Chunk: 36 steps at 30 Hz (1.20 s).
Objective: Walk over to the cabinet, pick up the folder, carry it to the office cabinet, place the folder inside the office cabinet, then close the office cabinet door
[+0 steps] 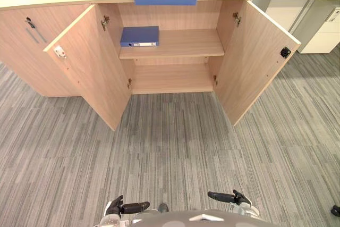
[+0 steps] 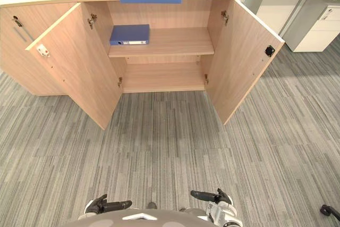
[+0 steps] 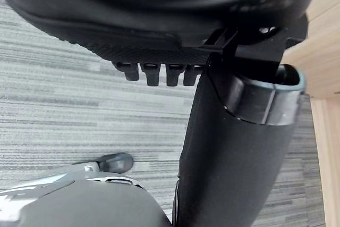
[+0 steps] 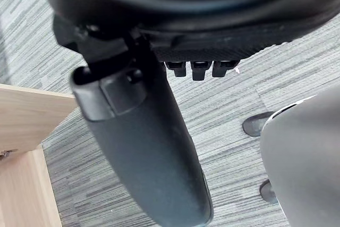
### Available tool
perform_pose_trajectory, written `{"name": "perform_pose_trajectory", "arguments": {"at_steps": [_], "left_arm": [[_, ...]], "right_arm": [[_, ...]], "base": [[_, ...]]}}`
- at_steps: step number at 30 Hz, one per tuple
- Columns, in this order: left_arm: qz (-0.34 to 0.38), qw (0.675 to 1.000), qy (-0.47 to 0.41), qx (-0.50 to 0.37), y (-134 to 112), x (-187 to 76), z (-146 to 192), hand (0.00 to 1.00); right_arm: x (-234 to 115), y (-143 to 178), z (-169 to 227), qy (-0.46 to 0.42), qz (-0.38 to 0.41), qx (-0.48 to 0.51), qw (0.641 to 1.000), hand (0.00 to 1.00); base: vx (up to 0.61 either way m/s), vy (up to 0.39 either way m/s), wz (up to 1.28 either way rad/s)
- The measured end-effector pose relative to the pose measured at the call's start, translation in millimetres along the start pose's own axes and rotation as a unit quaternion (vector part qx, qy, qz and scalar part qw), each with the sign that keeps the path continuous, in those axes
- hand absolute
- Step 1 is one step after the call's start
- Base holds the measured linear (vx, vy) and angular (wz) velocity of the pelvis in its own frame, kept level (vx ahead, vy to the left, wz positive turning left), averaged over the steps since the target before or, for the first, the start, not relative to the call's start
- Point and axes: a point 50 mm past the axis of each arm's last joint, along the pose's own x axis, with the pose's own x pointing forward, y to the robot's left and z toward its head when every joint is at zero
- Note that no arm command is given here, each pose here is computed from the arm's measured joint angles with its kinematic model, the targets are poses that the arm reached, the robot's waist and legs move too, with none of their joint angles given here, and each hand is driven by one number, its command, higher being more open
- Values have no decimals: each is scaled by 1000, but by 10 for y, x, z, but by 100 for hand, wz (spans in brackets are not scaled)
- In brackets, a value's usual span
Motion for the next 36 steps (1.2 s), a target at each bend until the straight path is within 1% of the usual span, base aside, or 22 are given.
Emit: {"name": "perform_pose_trajectory", "arguments": {"at_steps": [12,16,20,23,26,29,32,36], "left_arm": [[6,999,-31,4,50,39,223,100],[1,999,-43,18,23,53,321,100],[-2,998,-55,12,-37,65,432,100],[-6,999,-44,6,-81,63,382,100],[1,999,-37,7,10,64,330,100],[-6,998,-49,-30,-82,68,417,100],[-5,993,-57,-101,-157,58,478,100],[-17,988,-95,-124,-262,31,662,100]], "right_arm": [[17,108,168,-18,11,-18,1000,100],[12,104,269,-39,11,-11,999,100],[11,120,402,-65,16,-9,998,100],[6,112,520,-86,17,15,996,100],[-1,88,432,-78,14,30,996,100],[4,48,449,-80,7,39,996,100],[-7,32,385,-73,2,50,996,100],[-30,58,398,-87,4,58,995,100]], "base": [[6,4,-11],[89,98,11],[209,17,47],[325,-101,32],[458,-214,53],[540,-275,37],[561,-264,22],[332,-93,-15]]}}
